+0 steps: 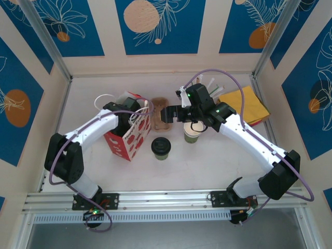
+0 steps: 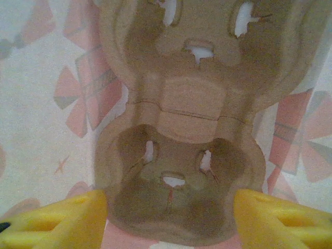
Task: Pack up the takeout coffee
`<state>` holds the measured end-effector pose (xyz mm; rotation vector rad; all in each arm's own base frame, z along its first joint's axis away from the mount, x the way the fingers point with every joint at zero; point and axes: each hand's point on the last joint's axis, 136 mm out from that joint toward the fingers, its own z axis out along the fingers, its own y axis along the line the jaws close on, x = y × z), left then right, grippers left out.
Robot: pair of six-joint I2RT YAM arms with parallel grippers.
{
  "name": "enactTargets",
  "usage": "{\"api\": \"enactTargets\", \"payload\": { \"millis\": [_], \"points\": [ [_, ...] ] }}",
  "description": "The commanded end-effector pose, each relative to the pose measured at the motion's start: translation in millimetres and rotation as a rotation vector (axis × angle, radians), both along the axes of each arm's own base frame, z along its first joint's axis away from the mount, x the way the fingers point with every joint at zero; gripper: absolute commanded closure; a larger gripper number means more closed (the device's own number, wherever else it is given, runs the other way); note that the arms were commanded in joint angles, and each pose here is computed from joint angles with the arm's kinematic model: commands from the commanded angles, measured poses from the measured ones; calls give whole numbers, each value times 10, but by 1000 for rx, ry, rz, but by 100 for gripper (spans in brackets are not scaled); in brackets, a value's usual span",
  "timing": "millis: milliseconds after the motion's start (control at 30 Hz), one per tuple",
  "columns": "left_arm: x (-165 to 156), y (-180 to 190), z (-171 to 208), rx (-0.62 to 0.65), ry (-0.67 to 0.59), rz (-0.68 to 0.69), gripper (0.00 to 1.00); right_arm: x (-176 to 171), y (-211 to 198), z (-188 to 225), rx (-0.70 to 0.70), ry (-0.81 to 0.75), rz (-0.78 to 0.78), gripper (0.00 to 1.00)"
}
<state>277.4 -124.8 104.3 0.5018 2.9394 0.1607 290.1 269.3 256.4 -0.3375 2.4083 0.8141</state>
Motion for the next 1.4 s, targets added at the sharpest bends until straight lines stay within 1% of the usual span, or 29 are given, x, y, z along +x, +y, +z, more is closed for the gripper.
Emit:
{"api": "enactTargets", "payload": {
  "millis": [0, 167, 500, 967, 1233, 1367],
  "points": [
    [-8, 12, 199, -9, -30, 20, 36, -52, -18, 51, 11, -4, -1, 1],
    [5, 32, 343, -14, -64, 32, 35, -51, -13, 60, 12, -6, 0, 1],
    [66, 22, 791, -62, -160, 61, 35, -46, 1, 78, 15, -9, 8, 1],
    [15, 57, 1060, -96, -215, 77, 34, -44, 31, 139, 20, -18, 20, 1],
    [12, 77, 1336, -132, -287, 91, 33, -45, 59, 155, 19, -20, 27, 1],
    [-1, 87, 1459, -149, -316, 91, 31, -40, 71, 172, 16, -23, 30, 1]
  ]
}}
